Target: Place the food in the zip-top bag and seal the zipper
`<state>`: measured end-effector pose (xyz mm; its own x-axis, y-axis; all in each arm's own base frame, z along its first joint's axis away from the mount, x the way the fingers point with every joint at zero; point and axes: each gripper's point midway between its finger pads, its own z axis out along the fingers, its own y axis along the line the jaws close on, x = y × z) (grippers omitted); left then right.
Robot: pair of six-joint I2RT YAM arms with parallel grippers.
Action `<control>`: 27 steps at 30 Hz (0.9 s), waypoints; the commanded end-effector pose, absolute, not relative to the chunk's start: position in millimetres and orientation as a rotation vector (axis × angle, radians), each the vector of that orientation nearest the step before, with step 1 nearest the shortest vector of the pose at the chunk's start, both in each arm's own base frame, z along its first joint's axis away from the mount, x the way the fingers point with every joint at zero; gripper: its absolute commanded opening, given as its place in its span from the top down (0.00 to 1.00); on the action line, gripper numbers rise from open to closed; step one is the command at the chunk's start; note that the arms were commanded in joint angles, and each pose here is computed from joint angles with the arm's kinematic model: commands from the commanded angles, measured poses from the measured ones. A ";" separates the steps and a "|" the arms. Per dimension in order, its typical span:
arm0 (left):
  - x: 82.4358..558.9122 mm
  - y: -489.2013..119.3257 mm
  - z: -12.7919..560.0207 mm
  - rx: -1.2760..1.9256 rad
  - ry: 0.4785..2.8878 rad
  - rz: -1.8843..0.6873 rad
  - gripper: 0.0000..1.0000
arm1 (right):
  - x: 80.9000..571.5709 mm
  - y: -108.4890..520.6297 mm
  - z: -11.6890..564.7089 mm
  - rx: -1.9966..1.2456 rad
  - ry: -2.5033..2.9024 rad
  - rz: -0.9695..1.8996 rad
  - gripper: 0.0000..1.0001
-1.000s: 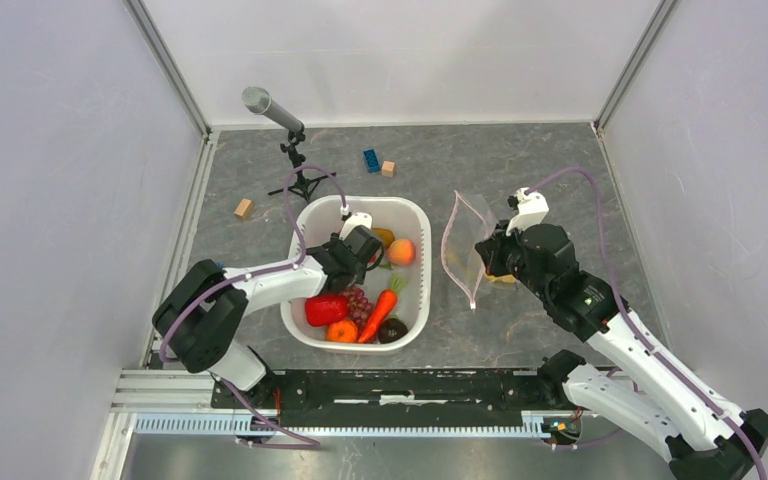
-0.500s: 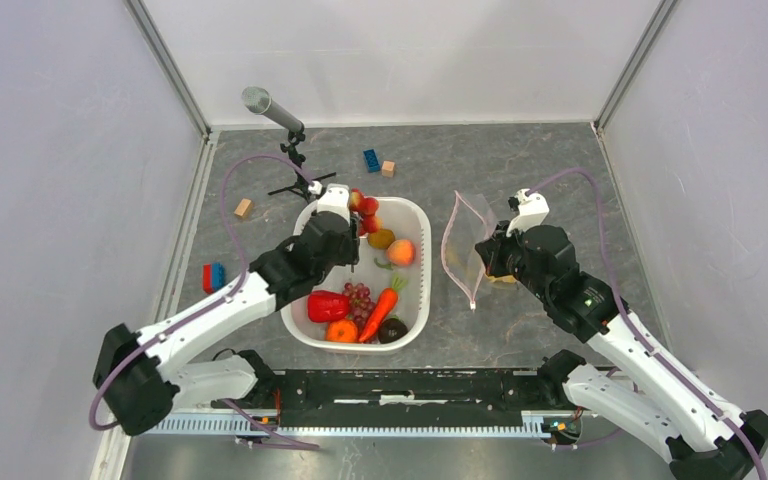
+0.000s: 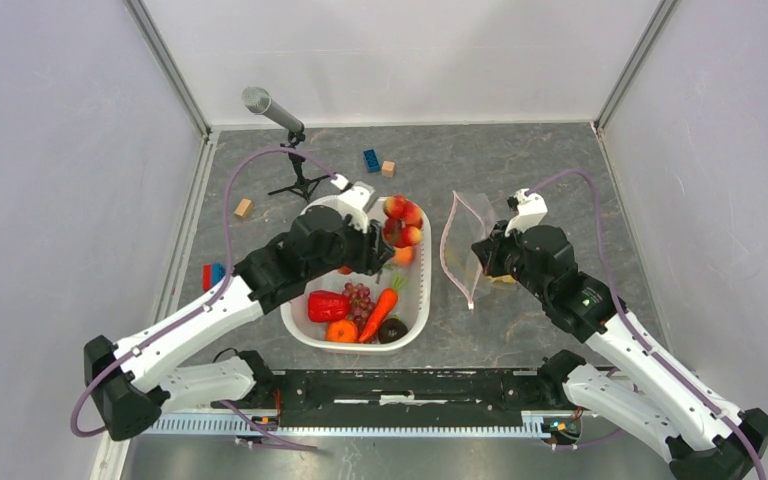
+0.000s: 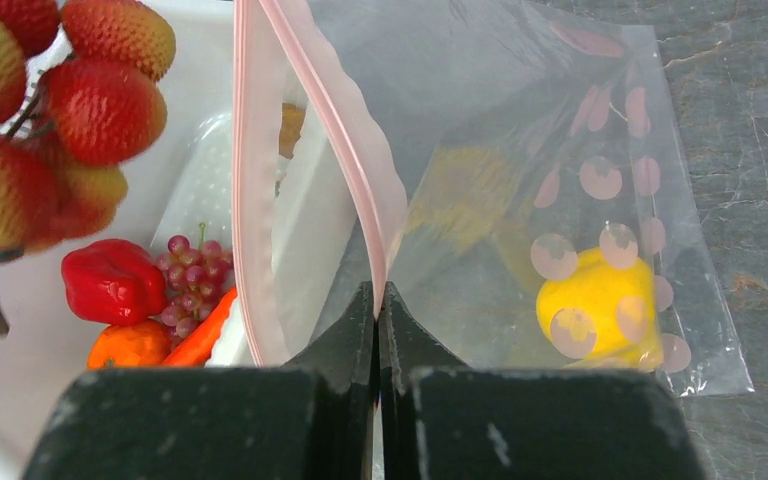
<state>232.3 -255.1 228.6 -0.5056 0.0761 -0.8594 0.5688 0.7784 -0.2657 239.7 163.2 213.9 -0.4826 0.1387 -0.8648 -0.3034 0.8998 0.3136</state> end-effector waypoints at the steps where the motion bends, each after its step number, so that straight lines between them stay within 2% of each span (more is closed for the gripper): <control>1: 200.6 -302.8 266.1 0.739 1.895 -0.791 0.81 | 245.7 169.3 224.5 -0.104 1.968 0.558 1.00; 6: 177.9 -329.2 264.5 0.900 1.853 -0.813 0.81 | 249.2 172.0 221.5 -0.106 1.986 0.550 1.00; 17: 208.9 -340.8 246.6 0.905 1.972 -0.515 0.81 | 246.7 178.0 225.7 -0.126 1.977 0.583 1.00; 27: 219.8 -337.4 215.4 0.997 2.190 -0.263 0.81 | 241.2 180.0 240.5 -0.162 1.916 0.605 1.00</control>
